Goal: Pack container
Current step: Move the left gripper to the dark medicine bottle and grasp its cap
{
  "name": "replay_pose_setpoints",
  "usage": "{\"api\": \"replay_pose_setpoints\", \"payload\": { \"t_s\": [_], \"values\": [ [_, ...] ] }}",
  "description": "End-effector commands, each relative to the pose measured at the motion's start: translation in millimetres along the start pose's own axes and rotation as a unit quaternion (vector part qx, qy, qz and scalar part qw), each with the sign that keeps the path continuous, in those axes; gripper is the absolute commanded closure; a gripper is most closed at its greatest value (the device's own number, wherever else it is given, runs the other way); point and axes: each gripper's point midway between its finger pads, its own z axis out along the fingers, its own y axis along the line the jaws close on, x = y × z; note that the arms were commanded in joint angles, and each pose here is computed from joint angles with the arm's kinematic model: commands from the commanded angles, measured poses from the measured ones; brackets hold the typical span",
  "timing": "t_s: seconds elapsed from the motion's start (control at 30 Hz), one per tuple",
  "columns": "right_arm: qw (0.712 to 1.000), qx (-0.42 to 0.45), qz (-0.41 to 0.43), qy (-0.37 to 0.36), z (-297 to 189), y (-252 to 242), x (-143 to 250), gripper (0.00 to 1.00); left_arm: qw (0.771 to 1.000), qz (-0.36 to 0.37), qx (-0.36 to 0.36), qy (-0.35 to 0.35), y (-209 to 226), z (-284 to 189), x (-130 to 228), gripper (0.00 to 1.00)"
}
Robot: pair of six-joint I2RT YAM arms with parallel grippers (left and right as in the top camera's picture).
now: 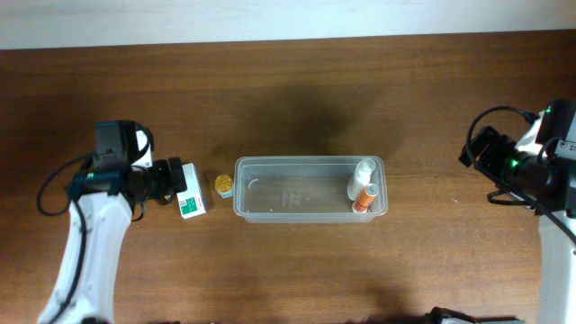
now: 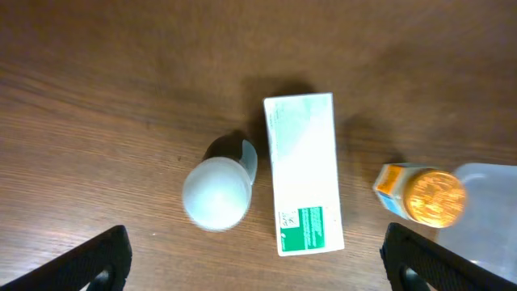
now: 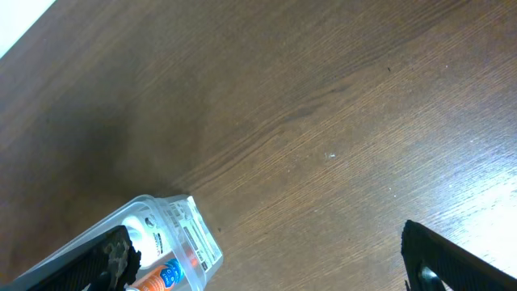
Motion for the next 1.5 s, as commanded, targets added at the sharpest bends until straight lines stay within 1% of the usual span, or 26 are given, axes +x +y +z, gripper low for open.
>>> {"api": "replay_pose_setpoints", "payload": {
  "t_s": [0.0,0.07,0.1,0.13,0.27,0.43,0.7,0.97,1.07,1.13,1.17,1.47],
  "values": [
    [1.000,-0.002,0.004,-0.002,-1,1,-3,0.02,1.000,-0.013,0.003,0.019,2,14,-1,0.05],
    [1.000,-0.002,0.004,-0.002,-1,1,-3,0.02,0.999,-0.012,-0.013,0.028,7,22,0,0.11],
    [1.000,-0.002,0.004,-0.002,-1,1,-3,0.02,0.999,-0.012,-0.021,0.028,10,24,0,0.11],
    [1.000,-0.002,0.004,-0.002,-1,1,-2,0.02,0.999,-0.011,-0.031,0.027,13,26,-1,0.16],
    [1.000,-0.002,0.004,-0.002,-1,1,-3,0.02,0.999,-0.008,-0.042,0.013,17,27,-9,0.25],
    [1.000,-0.002,0.004,-0.002,-1,1,-3,0.01,0.999,-0.006,-0.042,0.009,17,27,-10,0.45],
    [1.000,-0.002,0.004,-0.002,-1,1,-3,0.02,0.999,-0.006,-0.041,0.001,17,27,-15,0.57],
    [1.000,-0.002,0.004,-0.002,-1,1,-3,0.02,1.000,-0.003,-0.029,-0.004,12,28,-17,0.59],
    [1.000,-0.002,0.004,-0.002,-1,1,-3,0.02,1.000,-0.003,-0.029,0.005,12,28,-13,0.61],
    [1.000,-0.002,0.004,-0.002,-1,1,-3,0.02,1.000,-0.003,-0.026,0.013,12,28,-9,0.55],
    [1.000,-0.002,0.004,-0.002,-1,1,-3,0.02,1.000,-0.003,-0.027,0.015,12,28,-8,0.53],
    [1.000,-0.002,0.004,-0.002,-1,1,-3,0.02,1.000,-0.003,-0.026,0.008,12,28,-11,0.54]
  ]
}}
